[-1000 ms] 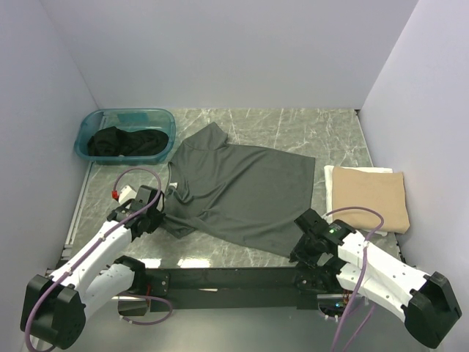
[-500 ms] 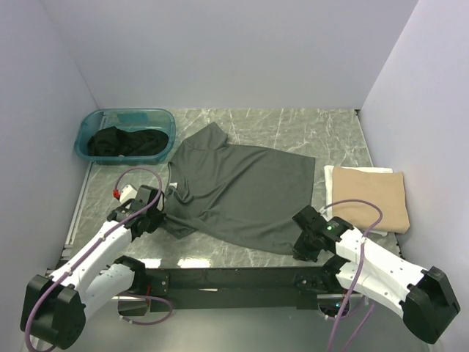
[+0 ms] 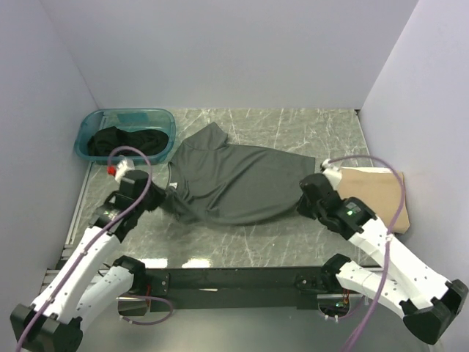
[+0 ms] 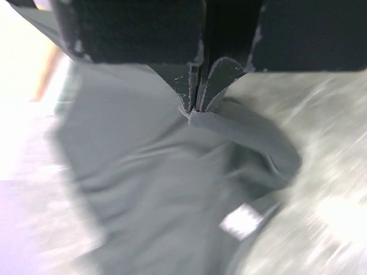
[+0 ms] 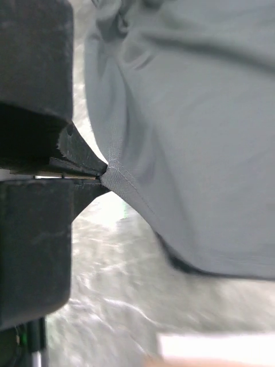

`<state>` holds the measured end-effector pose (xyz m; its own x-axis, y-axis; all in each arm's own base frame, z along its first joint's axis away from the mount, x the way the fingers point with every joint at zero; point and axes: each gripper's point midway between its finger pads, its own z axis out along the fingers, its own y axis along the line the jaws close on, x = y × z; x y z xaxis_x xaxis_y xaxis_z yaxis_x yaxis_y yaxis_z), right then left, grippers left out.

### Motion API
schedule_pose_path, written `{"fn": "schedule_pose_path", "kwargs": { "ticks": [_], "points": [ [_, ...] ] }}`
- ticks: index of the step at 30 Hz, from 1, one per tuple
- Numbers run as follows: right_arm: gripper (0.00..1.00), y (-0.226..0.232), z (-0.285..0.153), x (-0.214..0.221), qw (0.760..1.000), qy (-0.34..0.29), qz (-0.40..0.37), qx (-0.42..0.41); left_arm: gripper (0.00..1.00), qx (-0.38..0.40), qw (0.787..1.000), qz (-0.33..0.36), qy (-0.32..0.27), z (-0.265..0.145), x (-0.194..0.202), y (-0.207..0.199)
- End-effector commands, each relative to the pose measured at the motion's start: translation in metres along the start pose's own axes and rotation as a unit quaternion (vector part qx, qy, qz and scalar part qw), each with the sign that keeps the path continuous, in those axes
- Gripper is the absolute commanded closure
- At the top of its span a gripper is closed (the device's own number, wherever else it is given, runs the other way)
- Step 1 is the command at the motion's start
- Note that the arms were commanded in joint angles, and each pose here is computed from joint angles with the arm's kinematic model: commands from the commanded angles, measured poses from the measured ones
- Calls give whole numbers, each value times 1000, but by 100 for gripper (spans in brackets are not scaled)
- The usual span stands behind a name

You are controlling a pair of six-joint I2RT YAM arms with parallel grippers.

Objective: Fold and stack the t-shirts
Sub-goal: Flatten the tshirt out

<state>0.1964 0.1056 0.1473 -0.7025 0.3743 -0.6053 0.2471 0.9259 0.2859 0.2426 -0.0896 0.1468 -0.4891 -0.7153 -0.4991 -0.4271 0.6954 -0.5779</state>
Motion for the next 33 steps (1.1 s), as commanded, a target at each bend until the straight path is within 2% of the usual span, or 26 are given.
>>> {"fn": "schedule_pose_path", "kwargs": {
  "ticks": [1,7,11,13,17,23,26,28,31,33],
  "points": [
    [100,-5,-37,-71,992,-125,-6,25,99,115,991,-3,-67,-44,-51,-69],
    [100,2,-102,-139,970,-237,46,-10,99,224,963,-16,-151,-124,-115,-137],
    [100,0,-167,-181,948,-307,70,-42,99,288,937,-13,-199,-193,-155,-176],
    [100,0,-191,-192,941,-326,72,-64,99,310,925,-14,-221,-219,-168,-185],
    [100,-2,-256,-212,919,-366,75,-129,99,387,881,-12,-272,-298,-191,-200],
    [100,2,-329,-215,890,-387,53,-234,99,450,831,4,-328,-388,-211,-204],
    [100,4,-342,-209,886,-379,41,-263,99,461,819,21,-342,-410,-217,-210],
    [100,3,-344,-208,886,-379,40,-264,99,459,818,25,-346,-413,-221,-213],
    [100,-1,-345,-210,885,-385,49,-257,99,444,822,31,-356,-404,-231,-224],
    [100,1,-332,-211,891,-382,50,-240,99,418,835,35,-356,-378,-238,-234]
  ]
}}
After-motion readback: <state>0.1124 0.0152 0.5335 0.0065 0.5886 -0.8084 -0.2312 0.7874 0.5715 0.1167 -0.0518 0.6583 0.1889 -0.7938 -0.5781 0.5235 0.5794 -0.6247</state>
